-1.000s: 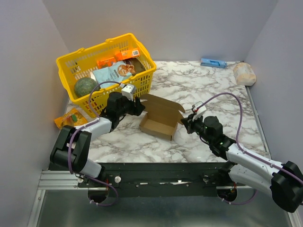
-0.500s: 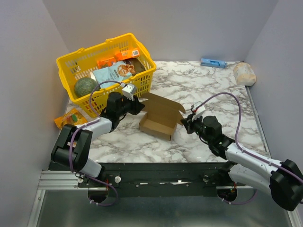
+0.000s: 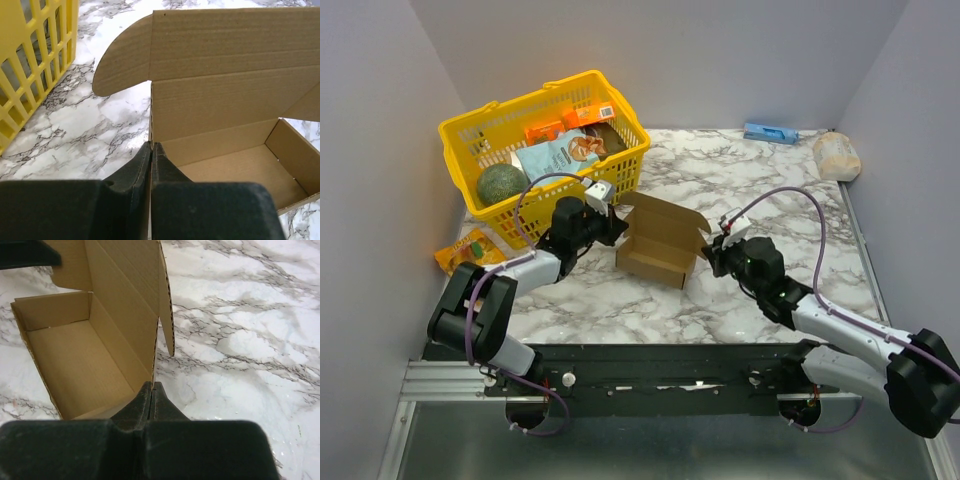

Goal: Fold the paper box

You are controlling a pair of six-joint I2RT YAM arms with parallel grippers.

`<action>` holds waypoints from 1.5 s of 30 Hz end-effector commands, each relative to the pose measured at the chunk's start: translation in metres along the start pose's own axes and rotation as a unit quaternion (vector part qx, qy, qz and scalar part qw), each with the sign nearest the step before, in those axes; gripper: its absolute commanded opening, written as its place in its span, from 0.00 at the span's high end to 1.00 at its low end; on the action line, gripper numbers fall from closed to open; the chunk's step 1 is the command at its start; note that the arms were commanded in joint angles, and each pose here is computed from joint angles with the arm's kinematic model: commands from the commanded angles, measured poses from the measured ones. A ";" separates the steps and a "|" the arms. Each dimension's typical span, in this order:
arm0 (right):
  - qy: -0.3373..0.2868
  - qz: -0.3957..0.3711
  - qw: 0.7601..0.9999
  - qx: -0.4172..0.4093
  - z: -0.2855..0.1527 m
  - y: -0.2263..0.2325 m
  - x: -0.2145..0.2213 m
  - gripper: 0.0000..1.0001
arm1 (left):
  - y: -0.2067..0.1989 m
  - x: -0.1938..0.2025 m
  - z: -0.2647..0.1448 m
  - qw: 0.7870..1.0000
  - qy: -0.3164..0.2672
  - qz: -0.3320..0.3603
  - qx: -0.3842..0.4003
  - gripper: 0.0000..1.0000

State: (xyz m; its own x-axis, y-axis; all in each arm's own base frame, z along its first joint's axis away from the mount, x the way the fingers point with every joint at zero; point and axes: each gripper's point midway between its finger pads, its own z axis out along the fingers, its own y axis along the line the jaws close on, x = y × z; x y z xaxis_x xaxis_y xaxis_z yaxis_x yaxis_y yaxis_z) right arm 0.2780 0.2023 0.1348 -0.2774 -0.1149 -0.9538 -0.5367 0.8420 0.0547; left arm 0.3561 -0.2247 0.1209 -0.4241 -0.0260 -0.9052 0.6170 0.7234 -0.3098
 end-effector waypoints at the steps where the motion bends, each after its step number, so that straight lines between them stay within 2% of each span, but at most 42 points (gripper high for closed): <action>1: -0.019 0.003 0.999 0.034 0.003 -0.010 -0.021 0.99 | -0.021 -0.011 0.001 0.999 -0.017 0.028 -0.007 0.96; 3: -0.026 0.006 0.998 0.052 0.004 -0.015 -0.028 0.99 | -0.022 -0.014 0.001 0.999 -0.024 0.037 -0.028 1.00; 7: -0.031 0.022 0.996 0.078 0.010 -0.022 -0.035 0.99 | -0.038 -0.013 0.006 0.997 -0.030 0.062 -0.043 1.00; 13: -0.053 0.063 0.991 0.104 0.018 -0.026 -0.047 0.99 | -0.039 -0.011 0.011 0.993 -0.049 0.073 -0.080 1.00; 17: -0.053 0.093 0.988 0.116 0.023 -0.026 -0.038 0.99 | -0.036 -0.005 0.012 0.990 -0.060 0.066 -0.113 1.00; 23: -0.044 0.124 0.982 0.132 0.029 -0.024 -0.022 0.99 | -0.042 0.012 0.015 0.990 -0.061 0.057 -0.118 1.00; 33: -0.038 0.133 0.978 0.157 0.028 -0.022 -0.010 0.99 | -0.046 0.035 0.007 0.989 -0.054 0.048 -0.132 1.00; 45: -0.042 0.163 0.974 0.151 0.014 -0.010 0.000 0.99 | -0.057 0.062 -0.014 0.985 -0.076 0.039 -0.148 1.00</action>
State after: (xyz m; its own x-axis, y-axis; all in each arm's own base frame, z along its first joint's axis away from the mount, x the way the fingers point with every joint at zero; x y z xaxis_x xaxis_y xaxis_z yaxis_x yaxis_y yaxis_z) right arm 0.3021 0.1867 0.1171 -0.3450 0.1187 -0.9311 -0.1406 0.9742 0.1763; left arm 0.3097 -0.2555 0.1137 -0.2023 -0.0747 -0.9765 0.4012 0.9032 -0.1522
